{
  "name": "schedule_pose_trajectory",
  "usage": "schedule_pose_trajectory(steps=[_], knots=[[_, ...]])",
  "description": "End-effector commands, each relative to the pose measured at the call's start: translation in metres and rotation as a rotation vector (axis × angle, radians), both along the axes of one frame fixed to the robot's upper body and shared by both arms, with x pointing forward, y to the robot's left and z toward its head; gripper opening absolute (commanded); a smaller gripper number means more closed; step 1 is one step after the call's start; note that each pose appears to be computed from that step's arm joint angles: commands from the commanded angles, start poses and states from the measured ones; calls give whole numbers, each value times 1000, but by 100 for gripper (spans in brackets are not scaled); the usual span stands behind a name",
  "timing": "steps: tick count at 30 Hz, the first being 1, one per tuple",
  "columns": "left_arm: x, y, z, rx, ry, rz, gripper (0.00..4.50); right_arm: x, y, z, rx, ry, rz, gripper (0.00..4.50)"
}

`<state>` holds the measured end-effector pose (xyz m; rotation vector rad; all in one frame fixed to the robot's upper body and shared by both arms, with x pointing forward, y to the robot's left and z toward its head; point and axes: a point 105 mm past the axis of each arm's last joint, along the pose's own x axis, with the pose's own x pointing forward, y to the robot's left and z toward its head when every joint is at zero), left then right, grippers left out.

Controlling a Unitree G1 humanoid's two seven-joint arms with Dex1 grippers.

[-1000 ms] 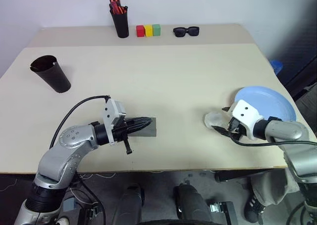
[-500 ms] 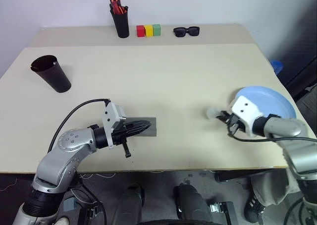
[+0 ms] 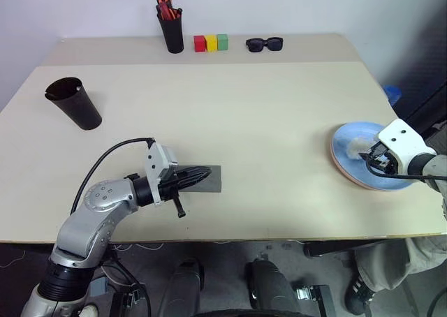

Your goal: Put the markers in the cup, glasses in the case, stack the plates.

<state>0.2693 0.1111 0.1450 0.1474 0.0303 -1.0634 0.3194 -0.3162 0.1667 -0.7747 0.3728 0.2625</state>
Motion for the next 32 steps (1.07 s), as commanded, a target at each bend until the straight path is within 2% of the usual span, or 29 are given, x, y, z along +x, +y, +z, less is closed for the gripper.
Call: schedule_pose_trajectory(steps=[1,5,8,12,17,23,32], knots=[[3,13,14,8,-63,69,0,3,24,19,20,-65,133,376],[13,39,22,16,-100,190,0,5,45,24,125,-75,232,376],[22,88,32,41,-147,391,0,6,73,30,289,-79,338,376],[17,144,38,69,-170,586,0,5,97,32,397,-75,443,376],[5,179,36,106,-175,720,0,11,105,36,485,-69,480,376],[-7,186,37,106,-184,776,0,22,101,27,525,-30,480,376],[-16,176,28,80,-164,807,0,24,96,7,514,45,468,376]])
